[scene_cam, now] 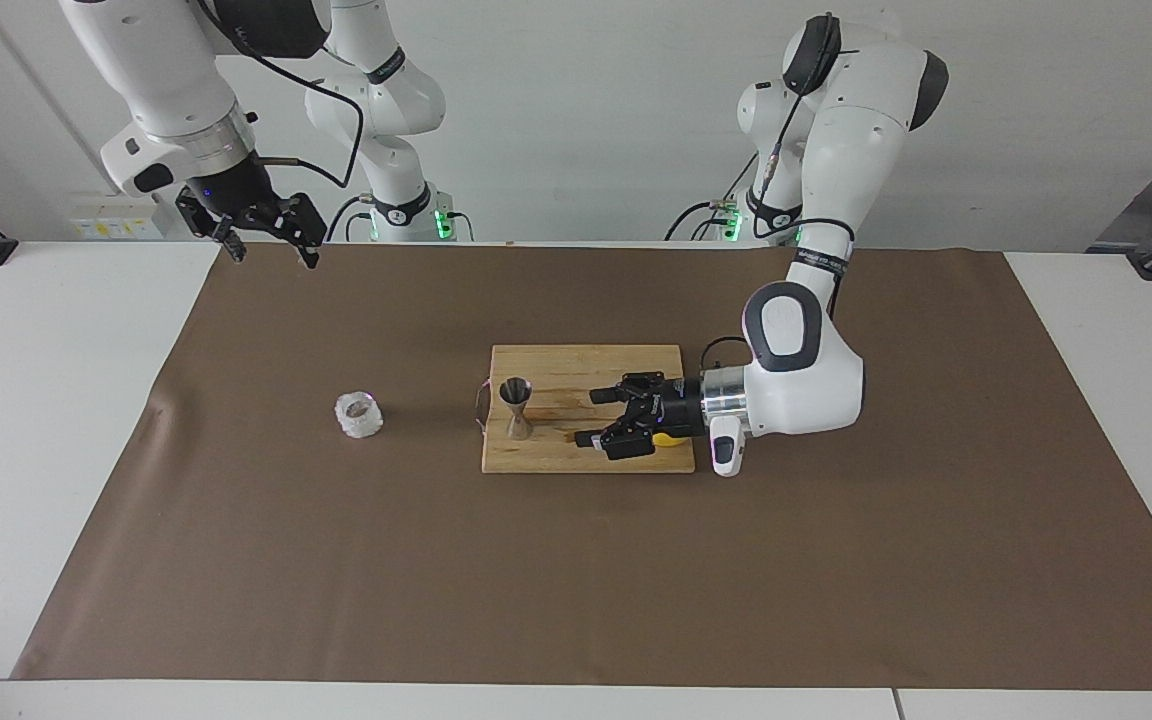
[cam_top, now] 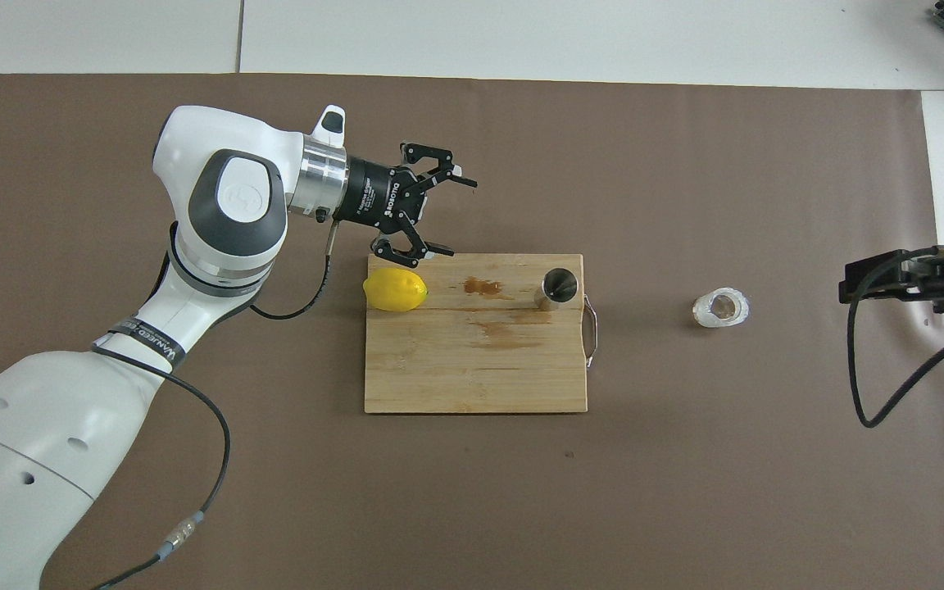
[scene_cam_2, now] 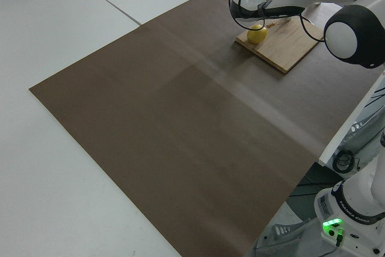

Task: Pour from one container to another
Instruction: 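Raise the left gripper away while the right gripper reaches the white cup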

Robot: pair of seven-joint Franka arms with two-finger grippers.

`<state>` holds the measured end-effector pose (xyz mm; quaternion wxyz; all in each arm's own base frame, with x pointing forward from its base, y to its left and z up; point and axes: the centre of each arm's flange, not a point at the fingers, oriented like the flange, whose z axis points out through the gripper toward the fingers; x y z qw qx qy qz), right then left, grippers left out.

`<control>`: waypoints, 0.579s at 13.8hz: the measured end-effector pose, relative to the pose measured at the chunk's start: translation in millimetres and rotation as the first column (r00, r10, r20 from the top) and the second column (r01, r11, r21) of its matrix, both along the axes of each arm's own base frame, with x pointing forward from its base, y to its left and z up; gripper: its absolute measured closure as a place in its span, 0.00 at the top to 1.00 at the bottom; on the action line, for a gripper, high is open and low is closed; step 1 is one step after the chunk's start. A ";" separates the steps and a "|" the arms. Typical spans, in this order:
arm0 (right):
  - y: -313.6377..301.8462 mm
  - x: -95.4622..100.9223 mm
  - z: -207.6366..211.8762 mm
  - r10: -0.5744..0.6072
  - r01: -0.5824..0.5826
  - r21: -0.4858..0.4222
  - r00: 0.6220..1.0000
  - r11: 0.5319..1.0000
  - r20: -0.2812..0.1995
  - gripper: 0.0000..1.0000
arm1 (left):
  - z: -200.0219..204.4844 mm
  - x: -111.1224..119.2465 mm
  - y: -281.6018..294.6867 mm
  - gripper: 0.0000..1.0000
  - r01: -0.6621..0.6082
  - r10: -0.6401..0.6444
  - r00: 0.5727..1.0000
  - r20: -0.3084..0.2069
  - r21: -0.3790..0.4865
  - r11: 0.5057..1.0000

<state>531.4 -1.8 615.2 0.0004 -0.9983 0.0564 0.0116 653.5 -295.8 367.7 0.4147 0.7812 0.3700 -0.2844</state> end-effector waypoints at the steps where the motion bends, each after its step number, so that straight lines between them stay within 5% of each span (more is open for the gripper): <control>1: 1.6 1.6 -1.5 0.018 -0.018 0.000 1.000 1.000 0.009 1.00 | 3.4 4.0 10.1 1.00 0.005 -0.006 0.999 0.038 0.019 1.000; 3: 3.5 5.6 -8.3 0.105 -0.105 -0.001 0.994 0.994 0.026 1.00 | 19.1 9.7 28.0 1.00 0.028 -0.037 0.990 0.133 0.069 0.997; 6: 4.7 11.9 -27.7 0.273 -0.273 -0.002 0.962 0.962 0.026 1.00 | 55.9 6.1 43.3 1.00 0.131 -0.227 0.924 0.307 0.305 0.943; 8: 8.0 19.9 -47.2 0.398 -0.399 -0.004 0.917 0.917 0.033 1.00 | 92.0 -4.9 42.3 1.00 0.161 -0.310 0.882 0.355 0.392 0.906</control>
